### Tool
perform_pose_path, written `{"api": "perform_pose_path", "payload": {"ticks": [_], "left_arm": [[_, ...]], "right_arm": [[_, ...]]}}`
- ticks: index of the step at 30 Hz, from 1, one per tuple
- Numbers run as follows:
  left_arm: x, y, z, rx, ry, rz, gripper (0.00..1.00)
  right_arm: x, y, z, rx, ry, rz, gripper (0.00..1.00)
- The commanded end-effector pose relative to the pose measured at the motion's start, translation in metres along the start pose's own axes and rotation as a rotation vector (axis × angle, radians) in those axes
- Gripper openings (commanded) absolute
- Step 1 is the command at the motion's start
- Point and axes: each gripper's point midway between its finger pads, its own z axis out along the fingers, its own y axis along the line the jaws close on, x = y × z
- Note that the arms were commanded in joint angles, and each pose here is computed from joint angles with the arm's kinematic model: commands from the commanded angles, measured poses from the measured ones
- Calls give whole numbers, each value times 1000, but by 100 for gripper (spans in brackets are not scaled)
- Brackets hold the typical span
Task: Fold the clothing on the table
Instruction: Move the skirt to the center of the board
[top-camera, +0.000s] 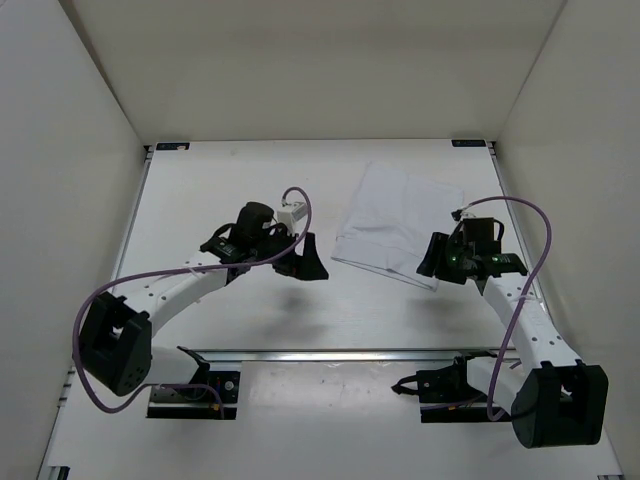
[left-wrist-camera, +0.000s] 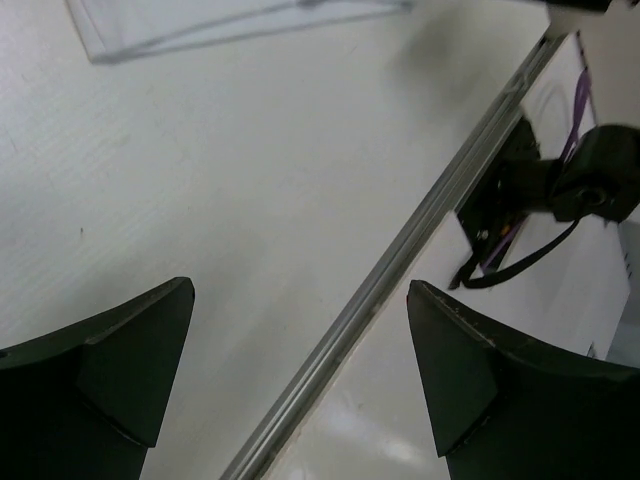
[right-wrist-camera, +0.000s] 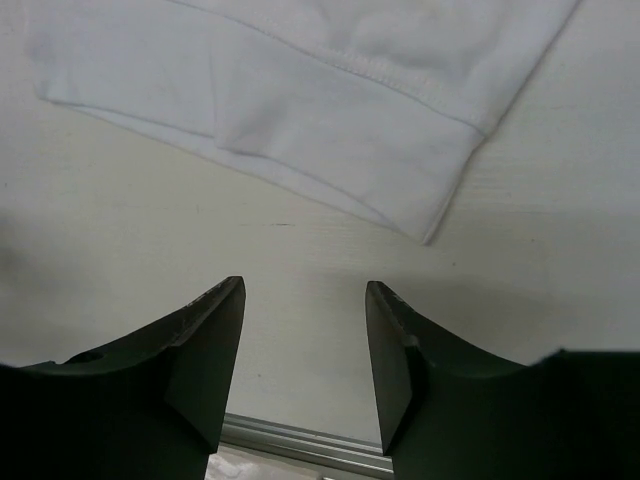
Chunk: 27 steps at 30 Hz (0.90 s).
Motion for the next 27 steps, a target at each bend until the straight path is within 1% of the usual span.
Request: {"api": "perform_pose_path", "payload": {"ticks": [1,2,3,4,5,6,7,8,9,10,11,12,14,15,16,17,18,19,20,21,22,23,24,25,26,27], "left_arm": [[25,13,-3,-52,84,47,99],[15,4,-2,12,26,65,99],[19,-2,-3,55,4,74,99],[8,-14,-5,118,-76,61,99],[-1,-26,-7,172,-124,49,99],[-19,-33,-9,216,-203,46,99],[-33,-36,-7,242,-243,51,99],[-35,-35,-4,250,-239,17,99],[-43,-39,2,271,-232,16,98],[-43,-27,16,248,-206,-13,99],[-54,-31,20,250,-206,-7,97],[-62,-22,31,226,-202,-41,94],[-69,-16,45,235,-173,-90,77],[-69,-9,52,233,-155,-141,73],[-67,4,58,204,-140,-184,72],[-69,9,59,191,-147,-203,73],[-67,23,62,140,-155,-222,72],[-61,32,61,99,-136,-249,72],[-56,49,62,20,-134,-261,71],[-62,65,61,-68,-162,-243,72],[-58,74,60,-128,-137,-263,71],[-44,93,61,-232,-94,-280,73],[-47,106,59,-323,-80,-265,74],[-58,113,60,-369,-92,-249,75],[-47,114,64,-390,-43,-243,74],[-54,113,64,-395,-49,-231,72]], "right_arm": [[-13,0,-4,31,-33,7,49],[-9,-5,-1,47,-20,18,49],[-5,-9,1,62,-16,26,48],[-4,-11,6,67,-7,32,47],[-3,-10,8,65,-6,35,47],[-5,-14,10,83,-12,44,47],[-2,-17,15,89,2,54,47],[-2,-20,19,101,12,62,47],[2,-24,24,114,32,72,48],[3,-28,27,129,43,86,49],[1,-32,32,142,45,102,50],[1,-33,34,145,48,109,50],[2,-32,48,134,66,115,50],[5,-33,54,145,83,126,50],[1,-35,58,153,72,139,50],[0,-38,64,174,79,144,49],[0,-41,69,200,84,156,50],[-6,-44,70,231,70,178,50],[-6,-48,75,249,79,211,50],[-7,-50,79,269,79,224,49],[-12,-53,81,296,69,233,50],[-11,-52,83,312,81,251,49],[-7,-55,85,343,99,251,48],[-10,-55,86,348,96,256,44],[-10,-54,90,347,96,263,32],[-10,-48,95,311,98,269,21]]}}
